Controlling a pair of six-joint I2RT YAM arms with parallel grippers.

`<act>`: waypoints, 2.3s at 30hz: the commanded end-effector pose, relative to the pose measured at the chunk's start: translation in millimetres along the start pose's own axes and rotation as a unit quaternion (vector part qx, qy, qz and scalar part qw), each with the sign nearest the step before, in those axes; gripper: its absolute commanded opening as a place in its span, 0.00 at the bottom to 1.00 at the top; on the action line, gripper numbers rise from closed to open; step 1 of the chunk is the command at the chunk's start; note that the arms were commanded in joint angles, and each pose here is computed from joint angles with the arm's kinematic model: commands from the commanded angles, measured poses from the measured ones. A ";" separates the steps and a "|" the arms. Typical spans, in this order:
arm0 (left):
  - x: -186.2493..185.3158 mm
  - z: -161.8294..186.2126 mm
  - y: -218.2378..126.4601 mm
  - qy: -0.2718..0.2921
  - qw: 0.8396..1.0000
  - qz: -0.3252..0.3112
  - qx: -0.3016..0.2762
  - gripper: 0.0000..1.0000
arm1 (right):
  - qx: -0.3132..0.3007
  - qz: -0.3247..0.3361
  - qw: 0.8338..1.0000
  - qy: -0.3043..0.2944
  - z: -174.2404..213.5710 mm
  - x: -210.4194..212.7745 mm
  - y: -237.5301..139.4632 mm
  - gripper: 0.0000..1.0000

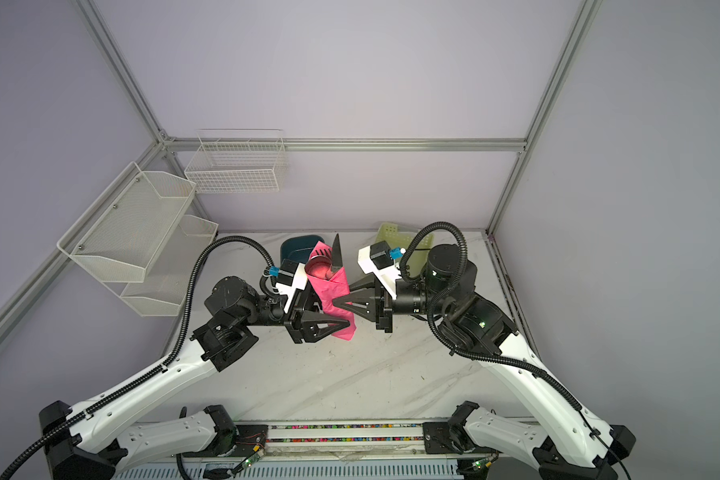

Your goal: Place the utensils on the paper napkin and roll it up

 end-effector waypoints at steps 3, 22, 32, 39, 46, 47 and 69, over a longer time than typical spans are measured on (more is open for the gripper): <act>-27.3 -41.6 -9.6 0.053 0.998 0.013 -0.044 0.51 | -0.025 0.009 0.999 -0.035 -21.9 6.9 -6.8 0.00; -24.1 -35.4 -14.4 0.050 0.998 -0.011 -0.036 0.53 | -0.025 0.030 0.998 -0.039 -23.6 3.4 -9.7 0.00; -26.1 -32.9 -13.6 0.049 0.998 -0.001 -0.030 0.50 | -0.031 0.034 0.998 -0.041 -30.2 3.3 -10.6 0.00; -26.4 -33.5 -13.2 0.053 0.998 0.002 -0.033 0.52 | -0.035 0.029 0.998 -0.043 -31.8 5.7 -11.5 0.00; -26.0 -33.0 -12.8 0.052 0.998 0.002 -0.034 0.40 | -0.037 0.036 0.998 -0.042 -32.9 3.4 -11.5 0.00; -25.9 -33.7 -13.3 0.053 0.998 0.000 -0.036 0.39 | -0.037 0.035 0.998 -0.041 -32.9 3.6 -11.3 0.00; -32.2 -36.2 -15.5 0.067 0.997 0.008 -0.035 0.44 | -0.038 0.035 0.998 -0.028 -36.7 -0.6 -7.5 0.00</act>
Point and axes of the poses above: each gripper's point midway between its finger pads, its own y axis out along the fingers, its own x axis along the line the jaws close on, z = x × y, the point moved 2 cm from there along -y, back along the fingers, and after that the axes turned 3 degrees about -y, right-handed, at the moved point
